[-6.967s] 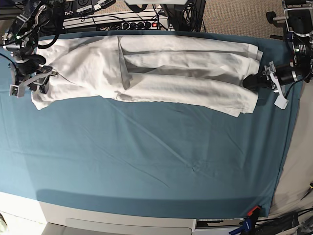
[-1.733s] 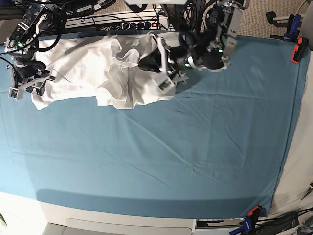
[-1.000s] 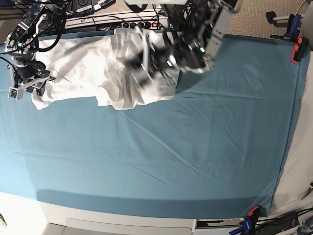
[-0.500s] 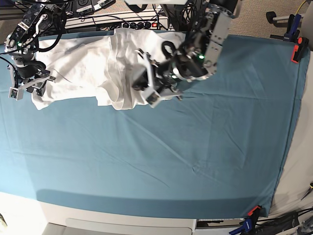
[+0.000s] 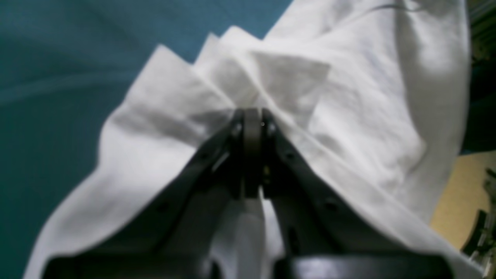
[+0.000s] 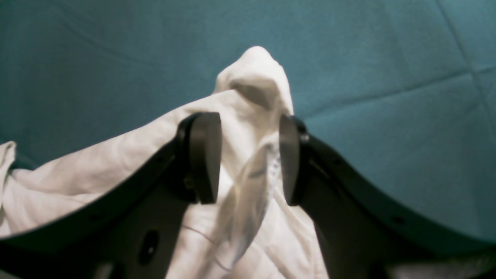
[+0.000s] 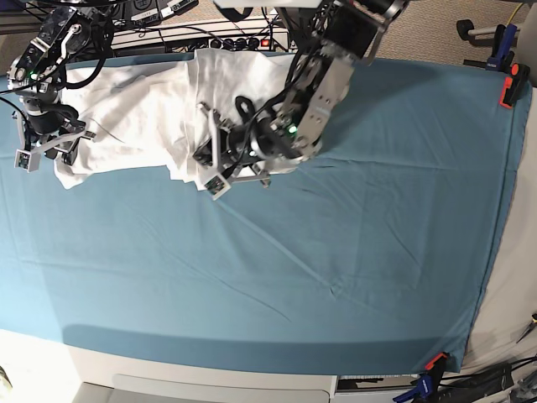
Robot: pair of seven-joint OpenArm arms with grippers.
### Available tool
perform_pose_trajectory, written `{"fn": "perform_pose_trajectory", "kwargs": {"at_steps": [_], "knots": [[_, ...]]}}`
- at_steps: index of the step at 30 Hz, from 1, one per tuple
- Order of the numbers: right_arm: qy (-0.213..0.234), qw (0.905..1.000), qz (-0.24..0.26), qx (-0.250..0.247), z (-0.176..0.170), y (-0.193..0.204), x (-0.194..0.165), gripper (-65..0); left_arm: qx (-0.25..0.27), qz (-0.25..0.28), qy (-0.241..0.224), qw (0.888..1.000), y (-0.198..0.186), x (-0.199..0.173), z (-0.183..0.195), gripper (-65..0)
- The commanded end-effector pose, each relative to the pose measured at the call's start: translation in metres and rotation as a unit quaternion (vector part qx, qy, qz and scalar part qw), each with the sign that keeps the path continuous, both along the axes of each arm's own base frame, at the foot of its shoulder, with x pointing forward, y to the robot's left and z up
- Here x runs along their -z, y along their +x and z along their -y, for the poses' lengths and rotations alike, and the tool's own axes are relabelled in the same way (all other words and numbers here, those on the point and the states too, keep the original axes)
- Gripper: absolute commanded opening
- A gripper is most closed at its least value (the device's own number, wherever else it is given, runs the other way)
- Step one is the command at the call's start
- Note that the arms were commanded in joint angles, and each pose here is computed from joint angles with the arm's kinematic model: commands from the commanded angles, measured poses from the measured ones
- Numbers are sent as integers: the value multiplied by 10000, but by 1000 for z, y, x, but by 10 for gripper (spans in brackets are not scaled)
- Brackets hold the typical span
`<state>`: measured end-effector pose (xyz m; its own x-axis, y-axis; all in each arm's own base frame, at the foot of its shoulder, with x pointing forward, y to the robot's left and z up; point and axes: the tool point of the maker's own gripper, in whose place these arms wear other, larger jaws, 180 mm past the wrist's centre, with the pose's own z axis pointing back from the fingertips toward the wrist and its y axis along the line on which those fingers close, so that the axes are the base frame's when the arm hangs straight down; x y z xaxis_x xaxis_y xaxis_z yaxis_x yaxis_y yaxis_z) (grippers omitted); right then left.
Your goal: Fold the T-shirt properly
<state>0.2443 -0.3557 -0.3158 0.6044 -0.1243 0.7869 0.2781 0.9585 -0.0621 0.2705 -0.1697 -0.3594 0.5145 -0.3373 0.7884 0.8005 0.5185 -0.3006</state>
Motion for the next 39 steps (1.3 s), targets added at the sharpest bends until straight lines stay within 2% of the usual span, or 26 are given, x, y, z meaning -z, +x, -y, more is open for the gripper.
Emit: {"fn": "perform_pose_trajectory", "kwargs": {"at_steps": [1,13,17,22,25,29,32,36,39], "knots": [[-135,9996,240,-36,4,6,-15,-401,37,94,-214,9997,6,-14,12,-650],[-144,9998,102,9,8,2,-13,-398,466,272,-127,9985,7,-45,15,-650],[-375,9989,186,219,33,-4,-30,-390,474,492,-101,9976,10,-59,10,-650],[-426,9976,327,434,69,-23,-60,-386,367,783,270,9959,17,-59,-16,-650],[-358,9973,359,526,89,-32,-66,-322,382,764,506,9951,17,-49,-30,-650],[123,9968,274,738,111,-39,-48,-298,414,698,729,9940,10,-37,-45,-650],[713,9939,152,822,119,-43,-27,-280,408,728,781,9935,5,-36,-52,-650],[1570,9867,-3,418,104,-44,-7,-280,402,770,681,9939,-3,-42,-51,-650],[1929,9810,-23,195,96,-45,-1,-280,406,726,668,9943,-7,-40,-51,-650]]}}
